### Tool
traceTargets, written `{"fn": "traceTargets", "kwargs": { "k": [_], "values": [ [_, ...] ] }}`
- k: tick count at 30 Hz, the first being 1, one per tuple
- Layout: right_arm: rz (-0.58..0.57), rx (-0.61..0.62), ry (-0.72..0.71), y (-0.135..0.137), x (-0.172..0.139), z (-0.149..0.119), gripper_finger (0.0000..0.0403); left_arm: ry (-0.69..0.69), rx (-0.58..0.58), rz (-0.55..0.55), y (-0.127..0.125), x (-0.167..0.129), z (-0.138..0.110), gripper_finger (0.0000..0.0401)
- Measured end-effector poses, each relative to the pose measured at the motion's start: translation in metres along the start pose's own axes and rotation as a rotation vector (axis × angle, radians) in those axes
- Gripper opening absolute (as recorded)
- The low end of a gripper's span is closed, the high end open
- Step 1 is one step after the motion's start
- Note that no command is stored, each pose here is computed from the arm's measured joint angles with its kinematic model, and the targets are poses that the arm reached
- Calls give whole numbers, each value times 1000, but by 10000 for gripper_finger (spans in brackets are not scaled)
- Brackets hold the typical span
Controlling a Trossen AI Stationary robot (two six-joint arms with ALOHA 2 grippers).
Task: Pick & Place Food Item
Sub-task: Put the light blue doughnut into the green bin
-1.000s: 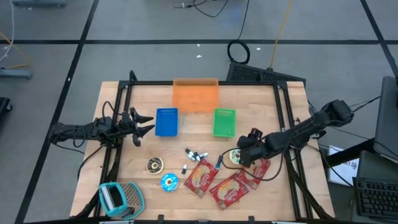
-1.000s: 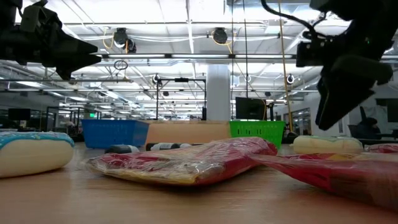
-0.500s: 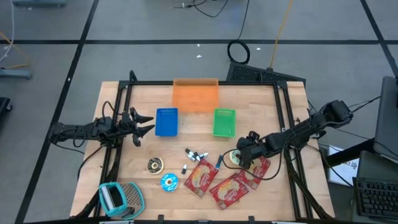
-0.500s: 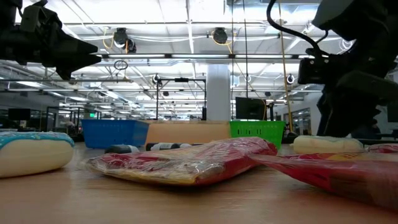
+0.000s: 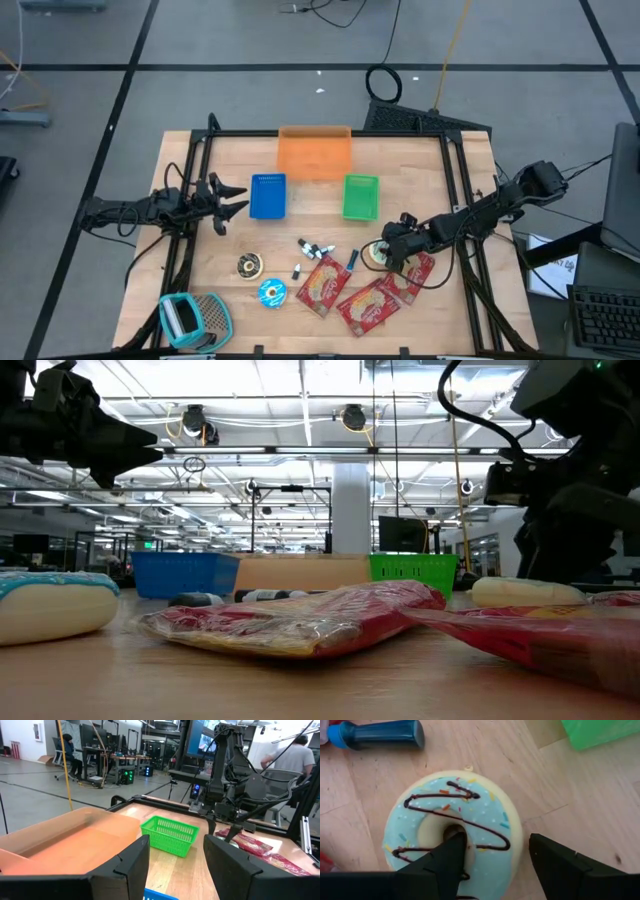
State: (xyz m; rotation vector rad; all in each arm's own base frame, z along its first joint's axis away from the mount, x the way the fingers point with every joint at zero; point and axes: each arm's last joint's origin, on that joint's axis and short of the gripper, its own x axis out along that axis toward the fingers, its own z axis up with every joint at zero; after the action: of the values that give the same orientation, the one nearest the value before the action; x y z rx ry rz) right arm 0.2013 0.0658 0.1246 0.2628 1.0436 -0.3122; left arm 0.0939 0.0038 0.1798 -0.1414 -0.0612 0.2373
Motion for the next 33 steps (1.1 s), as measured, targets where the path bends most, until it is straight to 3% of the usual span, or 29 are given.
{"fn": "traceTargets", "kwargs": {
  "k": [10,19,27,33],
  "values": [
    [35,11,-34,-1,-11,3,151,0,0,0,0,0,0,186],
    [117,45,-140,-2,-32,12,126,0,0,1,0,0,0,186],
    [245,-43,-377,7,-44,35,120,0,0,0,0,0,0,186],
    [258,-79,-579,1,-50,59,120,0,0,0,0,0,0,186]
  ]
}}
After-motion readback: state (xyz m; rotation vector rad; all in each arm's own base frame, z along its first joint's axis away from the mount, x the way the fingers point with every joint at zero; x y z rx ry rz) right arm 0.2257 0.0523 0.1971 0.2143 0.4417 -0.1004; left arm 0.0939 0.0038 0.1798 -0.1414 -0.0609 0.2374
